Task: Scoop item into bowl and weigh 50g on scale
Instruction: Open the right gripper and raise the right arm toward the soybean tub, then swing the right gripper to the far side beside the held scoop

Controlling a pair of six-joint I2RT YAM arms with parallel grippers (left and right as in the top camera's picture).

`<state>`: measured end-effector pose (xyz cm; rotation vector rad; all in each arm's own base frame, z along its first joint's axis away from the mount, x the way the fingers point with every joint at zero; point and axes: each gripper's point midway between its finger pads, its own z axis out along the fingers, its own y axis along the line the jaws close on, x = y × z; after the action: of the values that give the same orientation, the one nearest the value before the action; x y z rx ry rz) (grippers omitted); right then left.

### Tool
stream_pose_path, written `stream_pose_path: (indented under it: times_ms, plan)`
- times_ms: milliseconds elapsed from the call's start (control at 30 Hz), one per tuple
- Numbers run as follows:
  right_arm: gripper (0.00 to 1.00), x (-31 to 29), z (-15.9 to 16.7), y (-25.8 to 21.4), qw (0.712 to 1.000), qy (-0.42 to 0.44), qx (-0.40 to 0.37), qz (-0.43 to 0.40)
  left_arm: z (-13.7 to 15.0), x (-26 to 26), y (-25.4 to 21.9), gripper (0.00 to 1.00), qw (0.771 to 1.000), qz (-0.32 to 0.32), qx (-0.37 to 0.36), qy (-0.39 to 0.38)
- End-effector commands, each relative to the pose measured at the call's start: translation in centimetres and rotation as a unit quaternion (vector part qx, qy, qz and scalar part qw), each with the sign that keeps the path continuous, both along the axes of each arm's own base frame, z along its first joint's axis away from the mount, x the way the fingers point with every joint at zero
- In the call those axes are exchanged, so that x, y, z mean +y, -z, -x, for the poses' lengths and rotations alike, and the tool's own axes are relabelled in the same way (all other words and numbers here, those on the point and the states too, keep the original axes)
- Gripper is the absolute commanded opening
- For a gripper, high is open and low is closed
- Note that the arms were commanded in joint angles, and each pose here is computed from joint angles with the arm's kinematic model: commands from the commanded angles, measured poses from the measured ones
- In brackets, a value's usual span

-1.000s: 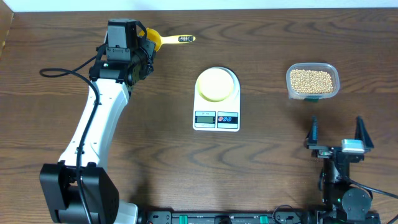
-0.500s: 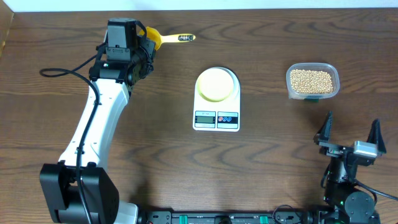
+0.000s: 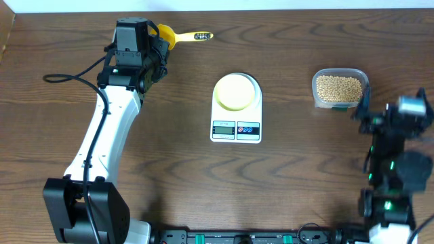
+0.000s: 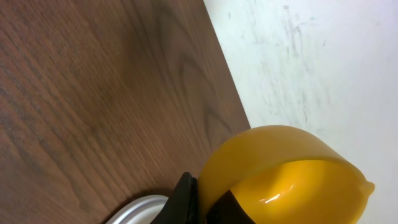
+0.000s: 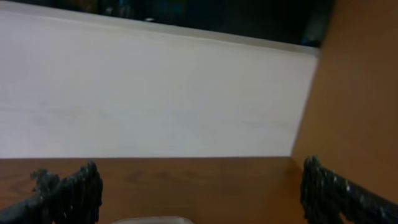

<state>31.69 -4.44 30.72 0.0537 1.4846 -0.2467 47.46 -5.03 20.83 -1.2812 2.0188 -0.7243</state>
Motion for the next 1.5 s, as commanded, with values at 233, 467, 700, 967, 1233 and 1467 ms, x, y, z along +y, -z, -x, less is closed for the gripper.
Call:
stream_pose_path:
  times_ms: [233,467,700,967,1233,1467]
  plan:
    - [0.99,2.6,-10.7,-3.4,0.988,-0.150,0.039,0.003,-0.3,0.3,0.4,0.08,1.000,-0.011,-0.002,-0.002]
    - [0.99,4.4,-16.0,-4.2,0.967,-0.242,0.062,-0.043,-0.3,0.7,0.4,0.08,1.000,-0.018,-0.003,-0.011]
    - [0.99,5.5,-19.9,-4.7,0.944,-0.295,0.092,-0.112,-0.4,0.7,0.3,0.08,1.000,-0.019,-0.003,-0.012]
    - [0.99,7.3,-23.1,-3.5,0.902,-0.363,0.121,-0.202,-0.4,0.7,0.3,0.08,1.000,-0.019,-0.004,-0.012]
    - [0.99,9.6,-24.6,-0.4,0.857,-0.404,0.164,-0.275,-0.4,0.7,0.3,0.08,1.000,-0.019,-0.004,-0.012]
    - [0.99,14.3,-24.3,0.6,0.814,-0.477,0.172,-0.282,-0.4,0.7,0.3,0.08,1.000,-0.019,-0.004,-0.012]
